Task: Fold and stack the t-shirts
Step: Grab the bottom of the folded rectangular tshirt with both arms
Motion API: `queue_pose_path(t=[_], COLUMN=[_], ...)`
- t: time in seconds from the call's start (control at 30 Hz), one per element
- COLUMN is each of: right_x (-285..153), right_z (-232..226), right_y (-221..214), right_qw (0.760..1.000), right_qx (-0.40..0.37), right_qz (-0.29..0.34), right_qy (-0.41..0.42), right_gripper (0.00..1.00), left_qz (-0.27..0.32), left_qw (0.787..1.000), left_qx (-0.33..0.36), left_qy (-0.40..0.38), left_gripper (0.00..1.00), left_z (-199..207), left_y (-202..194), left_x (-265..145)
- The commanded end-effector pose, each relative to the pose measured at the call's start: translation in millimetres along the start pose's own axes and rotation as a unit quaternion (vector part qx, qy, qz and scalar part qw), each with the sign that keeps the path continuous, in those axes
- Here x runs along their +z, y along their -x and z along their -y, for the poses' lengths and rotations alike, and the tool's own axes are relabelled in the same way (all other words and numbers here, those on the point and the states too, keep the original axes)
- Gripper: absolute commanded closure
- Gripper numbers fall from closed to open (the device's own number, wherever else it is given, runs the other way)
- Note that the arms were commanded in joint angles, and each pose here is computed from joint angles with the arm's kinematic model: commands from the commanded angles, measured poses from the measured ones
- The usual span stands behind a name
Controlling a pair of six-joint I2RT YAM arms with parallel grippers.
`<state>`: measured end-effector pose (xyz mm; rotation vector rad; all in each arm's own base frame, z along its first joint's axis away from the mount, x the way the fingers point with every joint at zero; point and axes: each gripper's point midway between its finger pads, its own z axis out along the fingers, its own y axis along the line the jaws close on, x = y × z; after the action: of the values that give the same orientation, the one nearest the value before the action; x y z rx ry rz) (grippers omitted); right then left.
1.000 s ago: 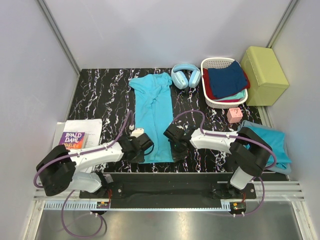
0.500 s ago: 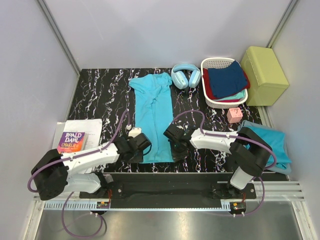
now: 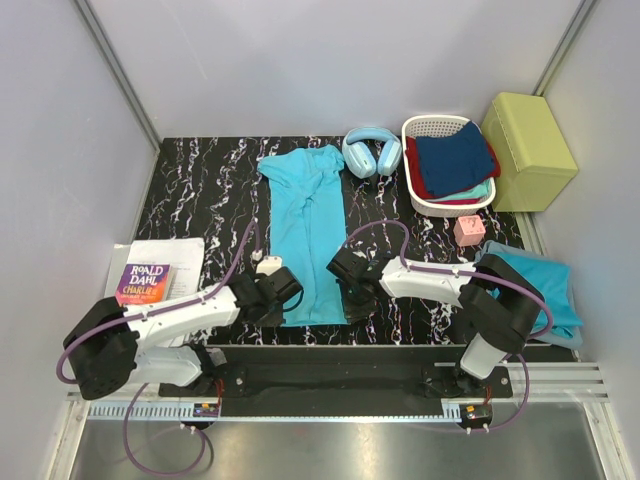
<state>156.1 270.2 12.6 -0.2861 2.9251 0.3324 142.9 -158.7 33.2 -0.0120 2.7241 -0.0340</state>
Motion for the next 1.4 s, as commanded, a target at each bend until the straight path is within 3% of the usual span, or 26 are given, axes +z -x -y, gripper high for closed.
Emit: queue_pose_path(t=[0.0,0.13,0.7,1.03,1.37], right_x=[7,7,-14,-64,-63], right_z=[12,12,21,13,-1], right_y=[-14,-14,-17,20,67], right_qw=[0.999,0.999,0.999,0.996,0.992], right_qx=[-0.016,-0.017,-0.014,-0.009,-0.039], right_qz=[-0.02,-0.021,-0.011,0.066,0.098], right_qy=[-0.032,-0.033,-0.042,-0.051,-0.069], right_gripper=[1.0,1.0,1.0,1.0,1.0], left_qz=[0.015,0.014,0.009,0.052,0.08], left_qw=[1.0,1.0,1.0,0.998,0.997], left_qx=[-0.004,-0.005,0.001,-0.02,-0.002], left_qy=[-0.007,-0.008,-0.015,-0.023,-0.003], left_gripper=[0.89,1.0,1.0,1.0,1.0], left_z=[7,7,-1,1,16], left_y=[9,8,1,30,58], left_x=[-3,-2,-17,-50,-49])
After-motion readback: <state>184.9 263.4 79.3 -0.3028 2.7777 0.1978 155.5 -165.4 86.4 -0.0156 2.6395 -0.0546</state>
